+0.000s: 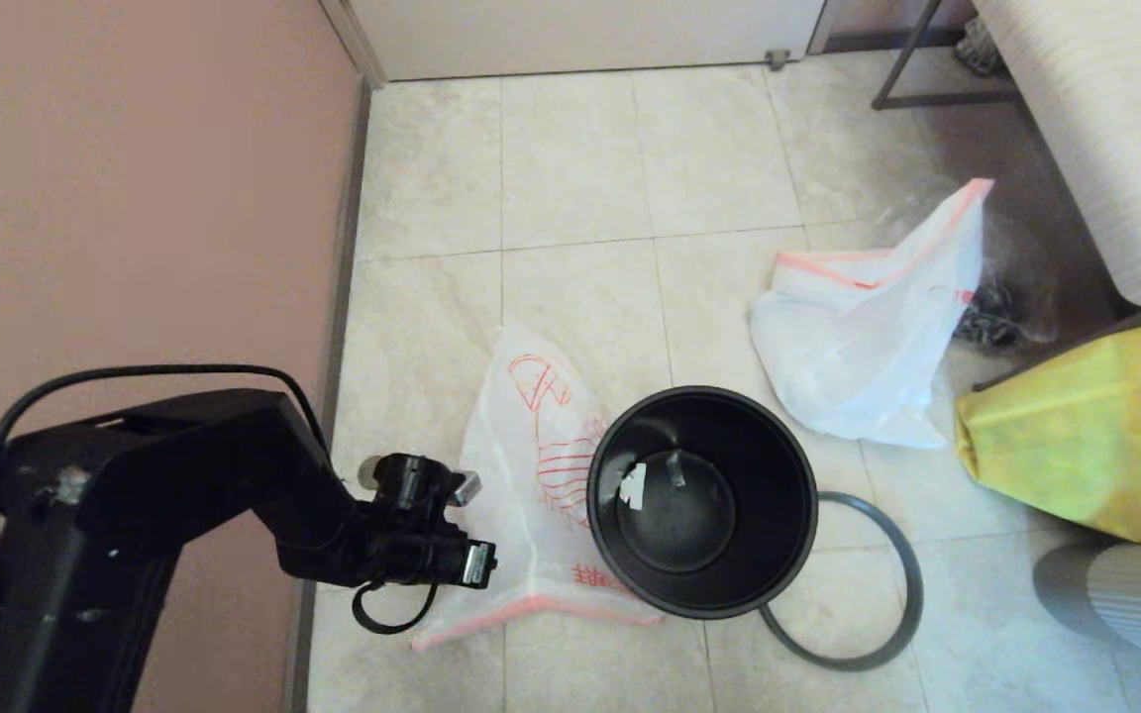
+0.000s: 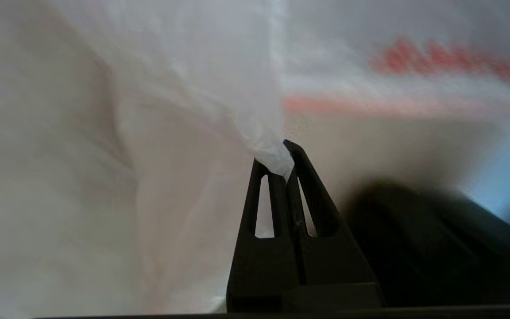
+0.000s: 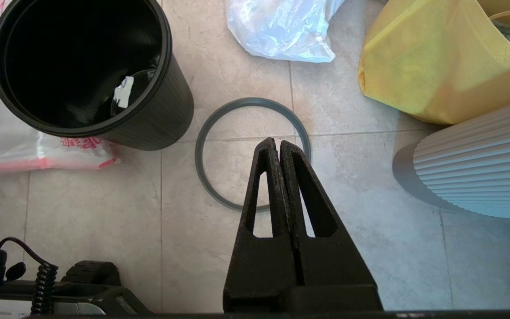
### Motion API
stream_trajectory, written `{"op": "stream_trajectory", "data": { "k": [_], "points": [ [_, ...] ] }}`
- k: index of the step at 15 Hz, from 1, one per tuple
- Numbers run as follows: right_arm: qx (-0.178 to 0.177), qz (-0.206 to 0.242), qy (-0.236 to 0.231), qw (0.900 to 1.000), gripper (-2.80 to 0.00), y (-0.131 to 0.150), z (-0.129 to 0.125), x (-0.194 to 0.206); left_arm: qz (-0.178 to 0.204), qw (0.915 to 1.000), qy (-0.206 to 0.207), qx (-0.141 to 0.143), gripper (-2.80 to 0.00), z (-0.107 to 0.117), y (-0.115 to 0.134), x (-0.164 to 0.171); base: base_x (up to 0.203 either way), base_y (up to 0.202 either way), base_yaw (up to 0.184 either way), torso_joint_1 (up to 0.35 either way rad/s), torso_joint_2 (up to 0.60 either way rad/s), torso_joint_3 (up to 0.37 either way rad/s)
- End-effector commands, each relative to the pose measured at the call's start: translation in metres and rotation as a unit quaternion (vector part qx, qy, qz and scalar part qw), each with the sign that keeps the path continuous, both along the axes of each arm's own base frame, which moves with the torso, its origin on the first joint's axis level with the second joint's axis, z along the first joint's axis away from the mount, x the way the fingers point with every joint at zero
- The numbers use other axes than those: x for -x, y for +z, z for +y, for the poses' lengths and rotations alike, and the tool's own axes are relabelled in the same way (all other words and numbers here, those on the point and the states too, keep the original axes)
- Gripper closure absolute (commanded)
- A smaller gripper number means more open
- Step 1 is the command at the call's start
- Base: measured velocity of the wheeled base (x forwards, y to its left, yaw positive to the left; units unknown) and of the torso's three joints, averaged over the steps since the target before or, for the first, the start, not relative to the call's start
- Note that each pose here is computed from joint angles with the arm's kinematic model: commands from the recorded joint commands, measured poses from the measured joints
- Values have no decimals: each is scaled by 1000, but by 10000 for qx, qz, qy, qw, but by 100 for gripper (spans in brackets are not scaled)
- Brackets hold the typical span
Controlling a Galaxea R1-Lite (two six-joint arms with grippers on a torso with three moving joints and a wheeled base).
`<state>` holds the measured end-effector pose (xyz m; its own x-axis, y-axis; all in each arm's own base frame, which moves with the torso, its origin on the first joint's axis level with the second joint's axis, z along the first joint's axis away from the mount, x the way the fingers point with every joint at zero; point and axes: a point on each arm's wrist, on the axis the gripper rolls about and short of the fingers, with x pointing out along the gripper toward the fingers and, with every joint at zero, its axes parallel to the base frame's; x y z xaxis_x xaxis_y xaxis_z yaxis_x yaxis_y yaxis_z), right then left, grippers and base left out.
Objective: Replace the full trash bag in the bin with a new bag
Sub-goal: Pick up a new trash bag
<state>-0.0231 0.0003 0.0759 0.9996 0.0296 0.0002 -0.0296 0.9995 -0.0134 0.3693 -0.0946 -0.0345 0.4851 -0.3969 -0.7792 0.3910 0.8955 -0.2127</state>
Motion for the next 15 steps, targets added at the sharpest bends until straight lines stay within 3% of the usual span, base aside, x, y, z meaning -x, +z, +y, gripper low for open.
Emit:
{"op": "stream_trajectory", "data": {
  "k": [1,4,7,10,15],
  "points": [
    [2,1,6,10000,0,0,0,0,81,9996,-234,125,0,-14,25,12,0,0,0,0,0,0],
    [2,1,6,10000,0,0,0,0,176,9989,-259,358,0,-28,33,18,0,0,0,0,0,0],
    [2,-5,6,10000,0,0,0,0,398,9939,-561,860,0,-34,53,28,0,0,0,0,0,0],
    [2,-4,6,10000,0,0,0,0,618,9856,-590,1462,0,-38,75,33,0,0,0,0,0,0],
    [2,1,6,10000,0,0,0,0,814,9758,-614,1936,0,-43,91,40,0,0,0,0,0,0]
  ]
}}
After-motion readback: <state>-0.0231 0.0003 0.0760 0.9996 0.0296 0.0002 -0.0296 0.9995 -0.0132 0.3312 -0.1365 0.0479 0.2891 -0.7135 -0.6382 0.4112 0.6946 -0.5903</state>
